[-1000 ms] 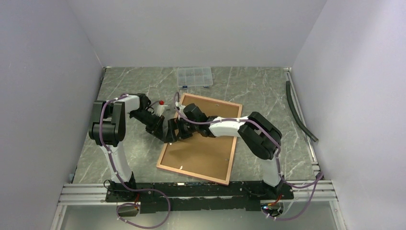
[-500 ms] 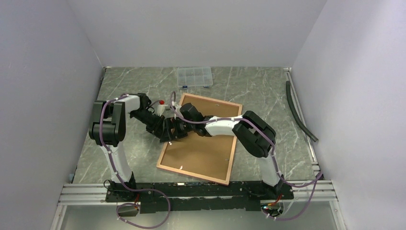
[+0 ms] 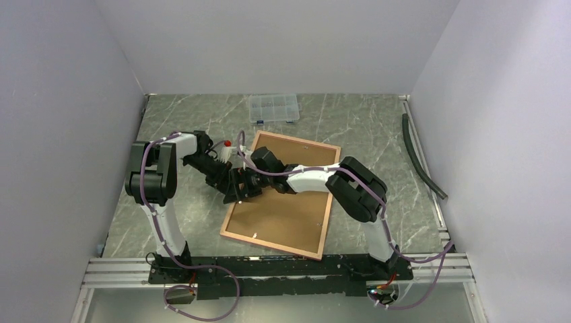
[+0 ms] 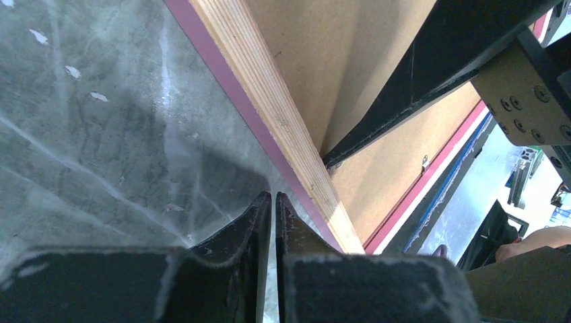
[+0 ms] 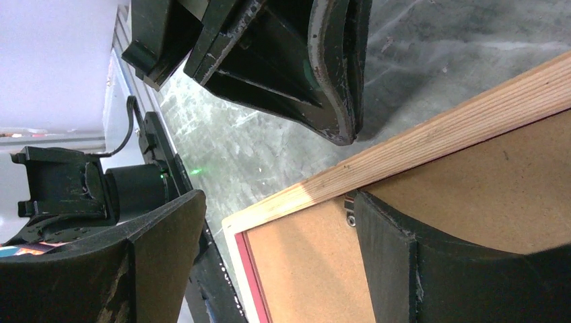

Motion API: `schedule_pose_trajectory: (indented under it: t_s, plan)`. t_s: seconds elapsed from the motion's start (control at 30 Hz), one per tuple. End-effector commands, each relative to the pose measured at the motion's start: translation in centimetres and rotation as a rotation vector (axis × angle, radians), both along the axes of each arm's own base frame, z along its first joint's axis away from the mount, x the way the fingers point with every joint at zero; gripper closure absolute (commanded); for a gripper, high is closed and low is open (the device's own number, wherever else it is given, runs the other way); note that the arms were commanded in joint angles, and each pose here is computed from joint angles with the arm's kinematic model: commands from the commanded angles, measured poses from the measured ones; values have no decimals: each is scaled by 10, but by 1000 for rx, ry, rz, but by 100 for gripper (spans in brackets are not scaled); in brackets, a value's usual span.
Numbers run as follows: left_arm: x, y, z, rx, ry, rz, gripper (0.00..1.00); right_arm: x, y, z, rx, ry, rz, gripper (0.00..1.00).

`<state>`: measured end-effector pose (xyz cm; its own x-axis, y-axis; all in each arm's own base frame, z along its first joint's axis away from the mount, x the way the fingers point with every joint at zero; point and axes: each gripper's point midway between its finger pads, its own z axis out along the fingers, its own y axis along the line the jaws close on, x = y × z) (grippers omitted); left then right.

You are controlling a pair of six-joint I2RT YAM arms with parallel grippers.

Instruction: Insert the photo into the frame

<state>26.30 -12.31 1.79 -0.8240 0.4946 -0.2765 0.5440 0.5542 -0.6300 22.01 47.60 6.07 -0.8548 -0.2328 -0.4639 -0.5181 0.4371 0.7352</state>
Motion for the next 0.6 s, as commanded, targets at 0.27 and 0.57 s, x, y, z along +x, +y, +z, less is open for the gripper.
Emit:
schedule_pose_trajectory:
  t_s: [0.27,0.57]
  plan:
    - [2,-8,9,-30,-16,-1,88,-10,2,-5,-13,36,20,16]
    - [2,-8,10,-27,-19,-4,88,-12,6,1,16,52,42,15]
